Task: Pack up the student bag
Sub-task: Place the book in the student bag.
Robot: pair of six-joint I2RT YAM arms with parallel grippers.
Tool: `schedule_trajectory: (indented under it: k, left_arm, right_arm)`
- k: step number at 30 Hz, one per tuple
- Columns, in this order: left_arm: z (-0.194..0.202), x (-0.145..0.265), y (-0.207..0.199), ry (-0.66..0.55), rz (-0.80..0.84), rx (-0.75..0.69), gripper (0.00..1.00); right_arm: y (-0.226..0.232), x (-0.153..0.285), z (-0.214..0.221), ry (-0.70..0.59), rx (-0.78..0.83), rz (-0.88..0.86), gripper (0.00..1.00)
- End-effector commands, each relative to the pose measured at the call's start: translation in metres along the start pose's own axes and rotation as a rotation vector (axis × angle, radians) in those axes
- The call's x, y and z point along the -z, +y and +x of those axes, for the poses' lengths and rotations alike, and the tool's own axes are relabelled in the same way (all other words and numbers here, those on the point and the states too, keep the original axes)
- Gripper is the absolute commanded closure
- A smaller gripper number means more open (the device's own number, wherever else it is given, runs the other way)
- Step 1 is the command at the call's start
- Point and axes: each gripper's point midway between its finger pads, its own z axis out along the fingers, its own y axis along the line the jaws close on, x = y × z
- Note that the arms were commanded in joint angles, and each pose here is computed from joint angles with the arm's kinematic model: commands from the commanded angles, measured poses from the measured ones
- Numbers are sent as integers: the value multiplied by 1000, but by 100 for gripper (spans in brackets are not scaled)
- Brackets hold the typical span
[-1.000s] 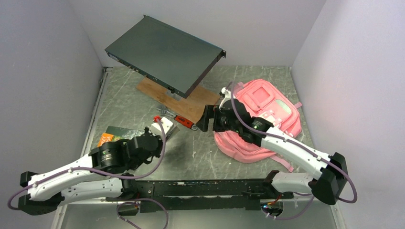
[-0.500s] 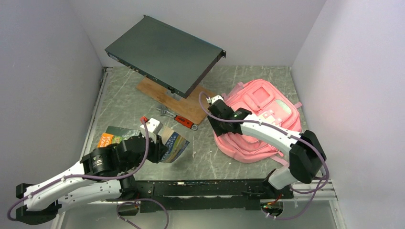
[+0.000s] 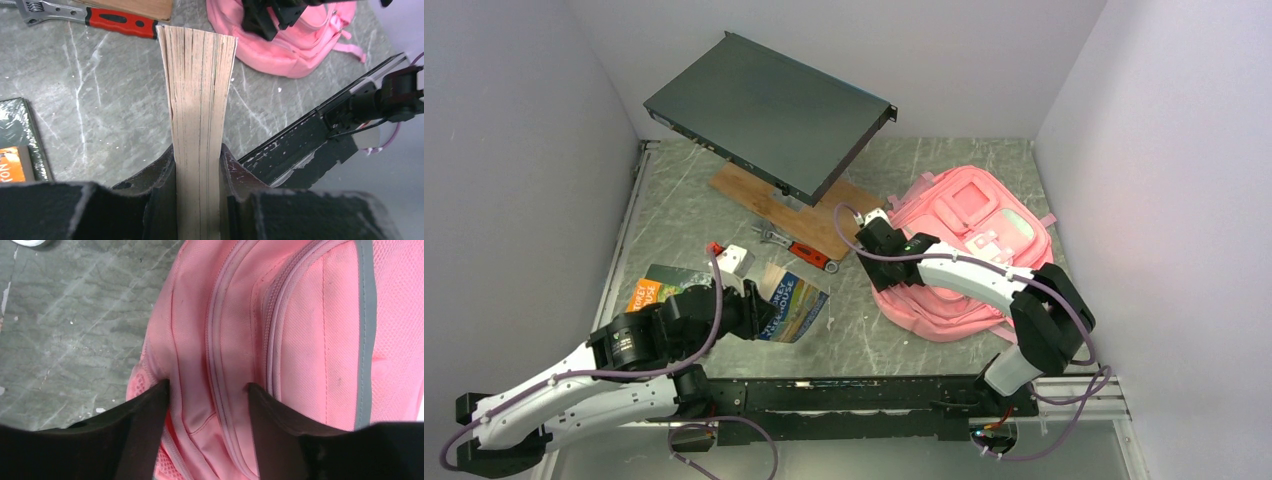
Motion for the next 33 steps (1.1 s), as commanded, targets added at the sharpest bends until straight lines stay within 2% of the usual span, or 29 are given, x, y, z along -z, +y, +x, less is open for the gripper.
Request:
schedule_trajectory:
  k: [1, 3, 5, 10, 12, 14, 15, 26, 33]
  left_arm:
    - [-28, 0, -22, -116, 92, 142, 100]
    - [-28, -3, -24, -121, 105, 156, 100]
    - [-28, -5, -24, -117, 101, 163, 100]
    - [-25, -10, -26, -90, 99, 183, 100]
    - [-25, -14, -28, -90, 108, 199, 100]
    - [-24, -17, -31, -82, 120, 231, 100]
    - [-23, -19, -32, -77, 125, 255, 100]
    - [-23, -43, -34, -110, 207, 500, 100]
    - [-33, -50, -57, -141, 408, 592, 100]
  right_arm:
    - [2, -10, 16, 29, 41, 3, 28]
    - [6, -13, 21, 27, 39, -15, 21]
    - [3, -19, 26, 35, 30, 7, 23]
    - [-9, -24, 27, 9, 15, 88, 55]
    - [-11, -19, 19, -26, -2, 91, 73]
    - [-11, -7, 6, -64, -27, 75, 95]
    - [-12, 1, -1, -82, -40, 65, 100]
    - [-13, 93, -50, -265, -93, -119, 100]
    - [-19, 133, -65, -350, -132, -184, 100]
